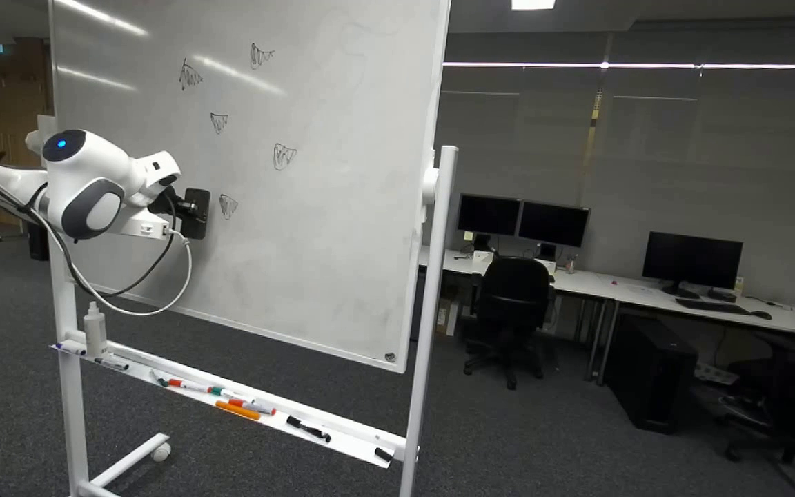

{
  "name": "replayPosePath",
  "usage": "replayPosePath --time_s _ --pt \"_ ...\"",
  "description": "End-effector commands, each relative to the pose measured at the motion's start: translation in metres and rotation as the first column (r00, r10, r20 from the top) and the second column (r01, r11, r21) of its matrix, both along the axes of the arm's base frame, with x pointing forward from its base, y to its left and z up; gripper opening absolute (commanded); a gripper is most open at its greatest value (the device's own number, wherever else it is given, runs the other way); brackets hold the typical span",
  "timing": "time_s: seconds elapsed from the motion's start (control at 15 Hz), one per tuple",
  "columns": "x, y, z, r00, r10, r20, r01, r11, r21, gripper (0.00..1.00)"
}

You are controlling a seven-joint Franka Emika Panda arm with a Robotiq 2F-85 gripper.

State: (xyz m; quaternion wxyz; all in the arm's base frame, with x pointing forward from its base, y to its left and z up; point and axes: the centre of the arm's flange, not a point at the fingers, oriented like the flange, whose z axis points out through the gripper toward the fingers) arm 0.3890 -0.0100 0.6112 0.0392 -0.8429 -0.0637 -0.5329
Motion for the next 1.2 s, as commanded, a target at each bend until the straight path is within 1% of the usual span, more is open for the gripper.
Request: replayPosePath --time_s 0.0,0.27,0.53,0.93,1.13 --pt "0.029 0.01 0.001 0.998 0.001 0.056 0.002 0.999 -0.048 0.3" --pt "0.048 0.016 -0.004 0.998 -0.005 0.068 0.011 0.997 -0.08 0.3" --pt "0.066 0.008 -0.002 0.997 -0.029 0.072 0.035 0.996 -0.085 0.3" --pt "0.07 0.0 -0.003 0.996 -0.038 0.075 0.045 0.995 -0.086 0.3" --pt "0.069 -0.01 0.001 0.995 -0.057 0.082 0.063 0.995 -0.073 0.3"
